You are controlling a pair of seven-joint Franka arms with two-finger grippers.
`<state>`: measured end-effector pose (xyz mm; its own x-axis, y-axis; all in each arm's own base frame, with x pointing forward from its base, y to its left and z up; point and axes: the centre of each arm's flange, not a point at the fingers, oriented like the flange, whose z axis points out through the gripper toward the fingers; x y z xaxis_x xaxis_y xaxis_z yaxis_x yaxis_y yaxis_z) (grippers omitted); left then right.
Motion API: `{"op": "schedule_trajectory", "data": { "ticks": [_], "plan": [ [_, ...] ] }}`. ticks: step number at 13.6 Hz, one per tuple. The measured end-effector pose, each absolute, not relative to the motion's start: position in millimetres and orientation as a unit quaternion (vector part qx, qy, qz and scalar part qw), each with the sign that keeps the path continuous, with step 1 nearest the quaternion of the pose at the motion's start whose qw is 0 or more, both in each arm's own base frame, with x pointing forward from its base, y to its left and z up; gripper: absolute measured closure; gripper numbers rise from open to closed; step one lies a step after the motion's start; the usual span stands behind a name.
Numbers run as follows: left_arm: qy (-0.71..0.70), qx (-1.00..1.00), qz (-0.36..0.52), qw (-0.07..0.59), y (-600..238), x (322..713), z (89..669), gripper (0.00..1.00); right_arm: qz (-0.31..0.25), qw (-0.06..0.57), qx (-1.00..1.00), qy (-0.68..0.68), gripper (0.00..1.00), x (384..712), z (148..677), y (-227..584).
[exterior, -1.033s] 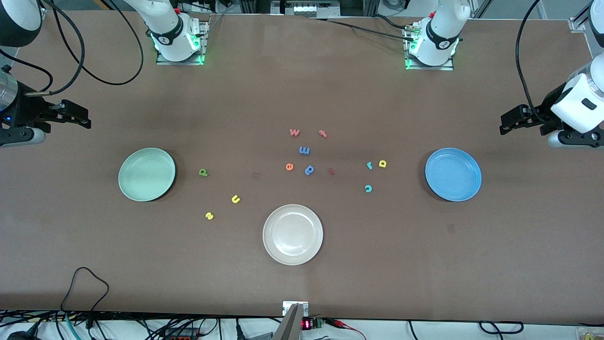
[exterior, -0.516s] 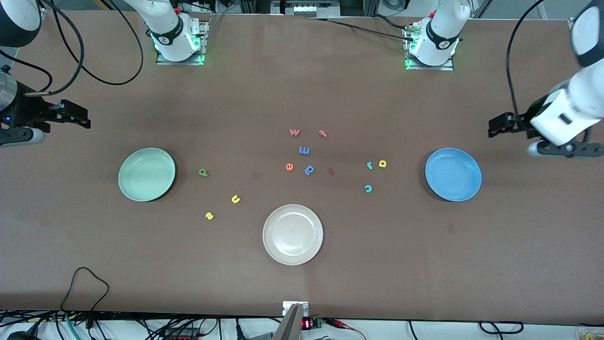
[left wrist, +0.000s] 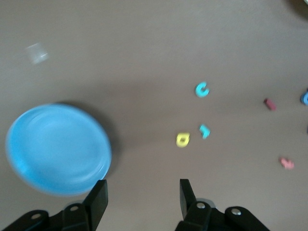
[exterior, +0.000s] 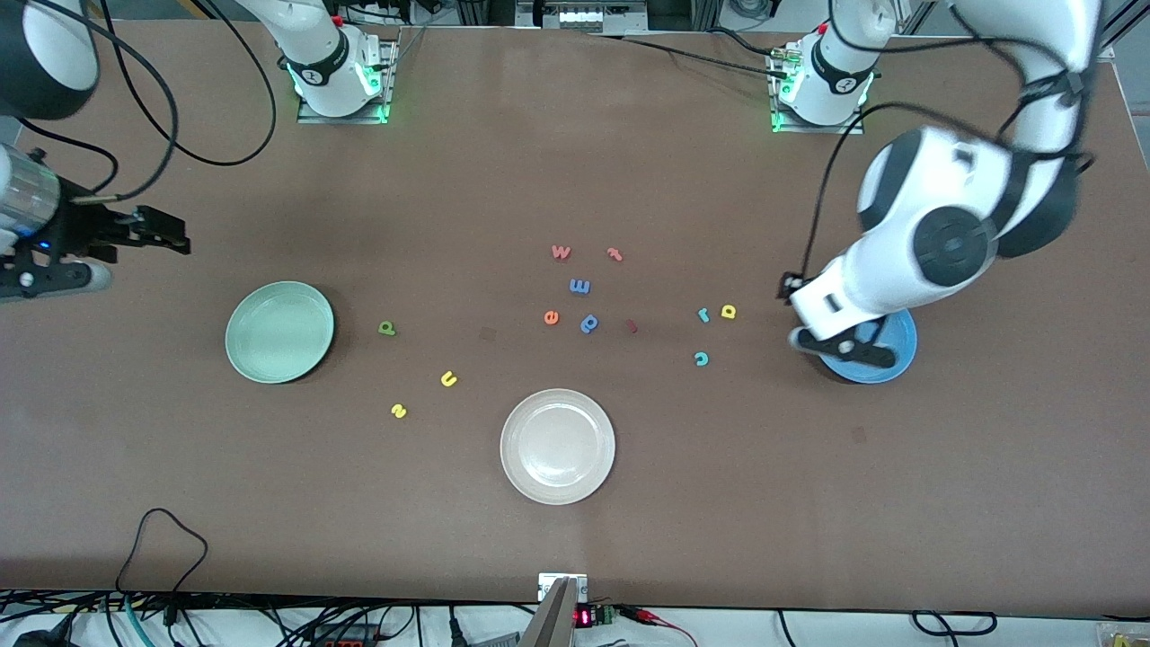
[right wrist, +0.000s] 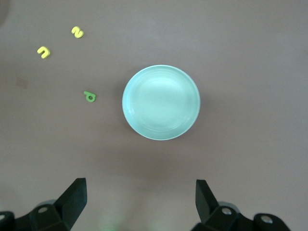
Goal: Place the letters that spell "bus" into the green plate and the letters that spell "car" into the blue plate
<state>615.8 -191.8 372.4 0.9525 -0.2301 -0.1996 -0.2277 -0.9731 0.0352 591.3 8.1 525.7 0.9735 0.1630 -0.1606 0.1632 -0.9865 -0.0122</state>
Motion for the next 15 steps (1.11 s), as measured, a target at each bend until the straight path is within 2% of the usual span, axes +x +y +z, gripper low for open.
{"op": "schedule_trajectory", "data": {
  "ticks": [4, 7, 10, 15],
  "plan": [
    [-0.128, 0.985, -0.114, 0.011, -232.5, 639.1, 284.1, 0.37, -0.097, -0.002, 0.988, 0.116, 0.0, 614.9, 466.5, 54.2],
    [-0.117, 0.989, -0.088, 0.017, -262.7, 644.7, 251.3, 0.35, -0.06, -0.004, 0.987, 0.15, 0.0, 639.9, 417.4, 103.2],
    [-0.106, 0.991, -0.075, 0.02, -280.7, 642.4, 227.8, 0.4, -0.021, -0.002, 0.98, 0.199, 0.0, 659.3, 361.1, 144.1],
    [-0.089, 0.993, -0.076, 0.019, -288.1, 637.9, 209.5, 0.41, 0.033, 0.0, 0.972, 0.232, 0.0, 677.6, 274.8, 180.9]
  ]
}}
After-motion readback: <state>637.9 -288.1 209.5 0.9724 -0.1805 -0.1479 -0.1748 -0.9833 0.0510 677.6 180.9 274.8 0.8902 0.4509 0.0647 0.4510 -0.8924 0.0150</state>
